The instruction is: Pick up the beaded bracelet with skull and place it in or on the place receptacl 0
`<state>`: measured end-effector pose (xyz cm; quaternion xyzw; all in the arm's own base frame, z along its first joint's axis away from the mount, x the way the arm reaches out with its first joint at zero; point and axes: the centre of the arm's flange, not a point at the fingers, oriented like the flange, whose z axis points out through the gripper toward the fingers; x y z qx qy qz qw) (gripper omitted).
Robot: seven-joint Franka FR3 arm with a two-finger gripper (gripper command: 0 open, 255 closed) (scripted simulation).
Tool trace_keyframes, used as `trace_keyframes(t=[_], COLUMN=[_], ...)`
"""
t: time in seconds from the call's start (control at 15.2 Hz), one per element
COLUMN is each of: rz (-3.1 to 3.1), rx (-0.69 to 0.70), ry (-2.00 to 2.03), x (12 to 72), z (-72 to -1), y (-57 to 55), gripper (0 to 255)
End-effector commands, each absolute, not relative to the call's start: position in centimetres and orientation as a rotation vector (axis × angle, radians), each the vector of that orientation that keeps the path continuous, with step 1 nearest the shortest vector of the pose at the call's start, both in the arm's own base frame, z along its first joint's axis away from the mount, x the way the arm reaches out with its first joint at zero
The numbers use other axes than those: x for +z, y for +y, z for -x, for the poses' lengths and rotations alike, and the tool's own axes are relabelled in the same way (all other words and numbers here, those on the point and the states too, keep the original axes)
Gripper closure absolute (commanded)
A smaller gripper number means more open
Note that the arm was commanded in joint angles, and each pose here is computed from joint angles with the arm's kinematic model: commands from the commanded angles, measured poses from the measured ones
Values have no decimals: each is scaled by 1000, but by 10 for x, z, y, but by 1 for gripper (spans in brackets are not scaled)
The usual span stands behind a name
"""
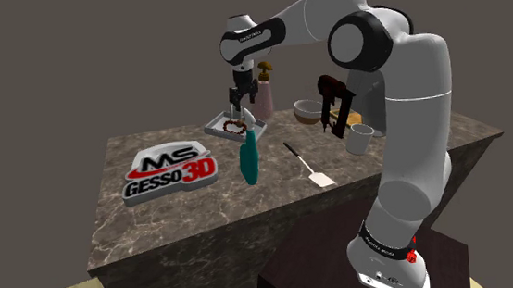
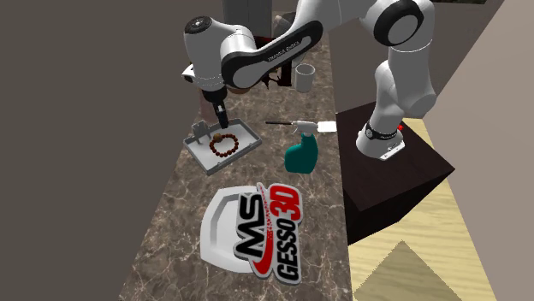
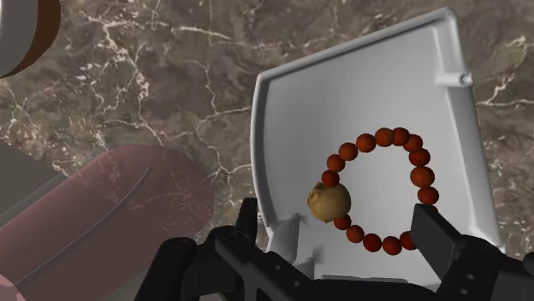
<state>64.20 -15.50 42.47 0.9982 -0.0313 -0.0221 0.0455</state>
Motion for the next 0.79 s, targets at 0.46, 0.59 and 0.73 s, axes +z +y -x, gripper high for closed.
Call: trace_keyframes(t=[0.46,0.59,0.73], rz=[-3048,-3048,-3048], rx=[-67,-67,-67], ry=[-96,-96,-96], x=[475,475,475], z=[-644,-644,-644], y=[-151,-151,-151], gripper=[0,0,0])
